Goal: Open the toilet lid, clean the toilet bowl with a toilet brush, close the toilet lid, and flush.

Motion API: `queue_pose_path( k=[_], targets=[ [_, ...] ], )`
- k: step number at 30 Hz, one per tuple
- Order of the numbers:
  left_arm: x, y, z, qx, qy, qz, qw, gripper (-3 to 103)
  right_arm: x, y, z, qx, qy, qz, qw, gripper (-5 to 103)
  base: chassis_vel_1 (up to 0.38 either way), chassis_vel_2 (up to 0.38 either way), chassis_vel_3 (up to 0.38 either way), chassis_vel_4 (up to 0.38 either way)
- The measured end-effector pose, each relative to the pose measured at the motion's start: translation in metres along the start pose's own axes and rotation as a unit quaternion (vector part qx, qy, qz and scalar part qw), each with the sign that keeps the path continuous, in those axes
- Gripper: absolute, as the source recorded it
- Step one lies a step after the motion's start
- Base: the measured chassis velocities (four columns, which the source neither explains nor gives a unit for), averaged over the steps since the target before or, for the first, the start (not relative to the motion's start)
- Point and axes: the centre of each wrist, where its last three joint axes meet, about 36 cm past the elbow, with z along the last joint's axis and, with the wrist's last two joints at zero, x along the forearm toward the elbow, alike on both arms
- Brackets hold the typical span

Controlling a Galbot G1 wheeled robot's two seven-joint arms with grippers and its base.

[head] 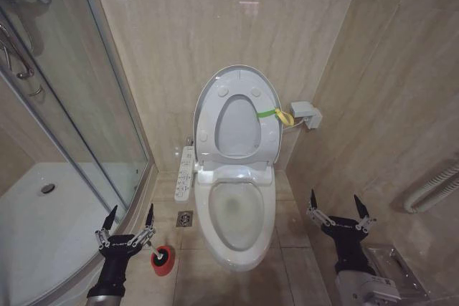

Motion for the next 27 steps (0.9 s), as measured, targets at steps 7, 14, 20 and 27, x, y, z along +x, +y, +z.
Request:
queue_pose_path(
  k=[7, 14, 20, 27],
  targets=[
    [0.000, 0.000, 0.000, 0.000, 0.000, 0.000, 1.0000, 97, 0.000, 0.000, 0.000, 0.000, 0.000, 0.000, 1.000, 100, 0.000, 0.000, 0.000, 0.000],
    [0.000, 0.000, 0.000, 0.000, 0.000, 0.000, 1.0000, 97, 0.000, -0.002, 0.001, 0.002, 0.001, 0.000, 1.000, 100, 0.000, 0.000, 0.000, 0.000],
    [0.000, 0.000, 0.000, 0.000, 0.000, 0.000, 1.0000, 97, 0.002, -0.037, 0.025, 0.032, 0.071, -0.020, 0.997, 100, 0.000, 0.000, 0.000, 0.000],
    [0.000, 0.000, 0.000, 0.000, 0.000, 0.000, 1.0000, 97, 0.007, -0.082, 0.040, 0.025, 0.134, -0.060, 0.989, 100, 0.000, 0.000, 0.000, 0.000]
  ],
)
